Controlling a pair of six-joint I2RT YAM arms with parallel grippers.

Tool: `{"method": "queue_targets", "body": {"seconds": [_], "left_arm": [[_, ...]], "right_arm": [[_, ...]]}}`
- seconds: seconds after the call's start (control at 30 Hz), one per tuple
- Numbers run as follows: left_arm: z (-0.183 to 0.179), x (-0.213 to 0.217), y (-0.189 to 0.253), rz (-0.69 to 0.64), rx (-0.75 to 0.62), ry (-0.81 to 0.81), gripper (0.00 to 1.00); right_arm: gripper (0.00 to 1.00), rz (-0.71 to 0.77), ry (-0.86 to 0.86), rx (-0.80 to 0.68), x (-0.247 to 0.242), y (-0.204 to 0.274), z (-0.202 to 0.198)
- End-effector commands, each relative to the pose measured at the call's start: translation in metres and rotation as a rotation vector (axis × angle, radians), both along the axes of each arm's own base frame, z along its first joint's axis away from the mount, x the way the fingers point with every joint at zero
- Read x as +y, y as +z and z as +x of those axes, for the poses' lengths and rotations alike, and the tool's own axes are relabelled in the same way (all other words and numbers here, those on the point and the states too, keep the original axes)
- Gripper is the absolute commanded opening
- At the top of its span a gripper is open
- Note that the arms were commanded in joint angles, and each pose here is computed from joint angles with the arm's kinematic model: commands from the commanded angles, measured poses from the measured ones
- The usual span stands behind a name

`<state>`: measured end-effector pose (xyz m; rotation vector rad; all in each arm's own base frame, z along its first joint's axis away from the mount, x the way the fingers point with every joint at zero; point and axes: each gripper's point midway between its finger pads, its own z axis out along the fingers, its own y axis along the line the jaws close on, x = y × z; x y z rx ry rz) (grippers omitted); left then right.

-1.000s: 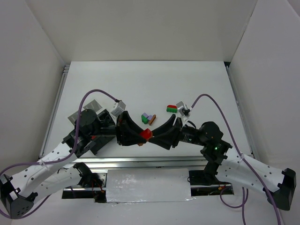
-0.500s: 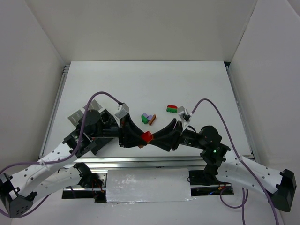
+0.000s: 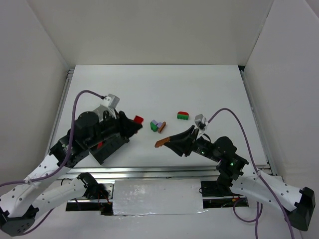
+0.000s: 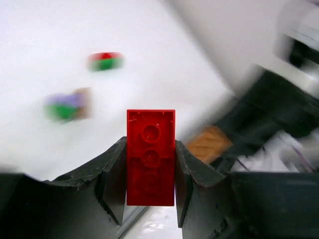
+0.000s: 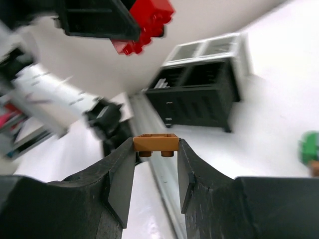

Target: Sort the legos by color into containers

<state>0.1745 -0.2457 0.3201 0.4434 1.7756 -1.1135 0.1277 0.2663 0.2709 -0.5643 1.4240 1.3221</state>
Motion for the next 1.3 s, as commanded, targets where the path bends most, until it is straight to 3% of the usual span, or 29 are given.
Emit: {"method": "queue_targets", "body": {"seconds": [0.0,0.03,0.07,0.17,0.23,0.4,0.7,0.8,0.87,0.9,0.93,0.97,1.07,1.27], "left_arm": [[0.058,0.109,-0.029,0.176,0.199,0.714,0.0],[0.072,0.151,-0.046,0.258,0.254,0.94,0.0],[0.063,0.173,-0.066,0.325,0.342,1.022,0.0],[0.059,0.217,-0.1,0.343,0.484,1.185,0.0],[0.052,0.239,-0.104,0.31,0.508,1.282,0.0],[0.049,0.26,-0.129,0.383,0.578,1.371,0.0],[0.047,0.248,-0.154,0.392,0.651,1.312,0.04],[0.046,0.244,-0.156,0.386,0.662,1.293,0.14],[0.045,0.243,-0.158,0.388,0.668,1.287,0.24],[0.045,0.243,-0.158,0.391,0.675,1.287,0.38],[0.045,0.243,-0.158,0.392,0.675,1.287,0.38],[0.045,0.243,-0.158,0.392,0.679,1.291,0.49],[0.042,0.244,-0.158,0.399,0.691,1.307,0.62],[0.034,0.248,-0.154,0.396,0.715,1.344,0.75]], "right_arm": [[0.0,-0.021,-0.263,0.033,-0.024,0.016,0.04],[0.0,-0.032,-0.294,0.045,-0.028,0.016,0.044],[0.0,-0.042,-0.319,0.059,-0.031,0.018,0.047],[0.0,-0.063,-0.406,0.092,-0.039,0.021,0.06],[0.0,-0.081,-0.437,0.105,-0.041,0.025,0.066],[0.0,-0.132,-0.48,0.143,-0.031,0.029,0.083],[0.0,-0.205,-0.579,0.238,-0.024,0.022,0.128],[0.0,-0.18,-0.535,0.248,-0.025,0.023,0.135],[0.0,-0.19,-0.515,0.269,-0.029,0.013,0.139],[0.0,-0.176,-0.502,0.266,-0.029,0.015,0.143],[0.0,-0.175,-0.497,0.267,-0.031,0.015,0.144],[0.0,-0.168,-0.489,0.266,-0.03,0.015,0.147],[0.0,-0.15,-0.458,0.283,-0.029,0.014,0.158],[0.0,-0.186,-0.338,0.329,-0.008,-0.001,0.171]]}}
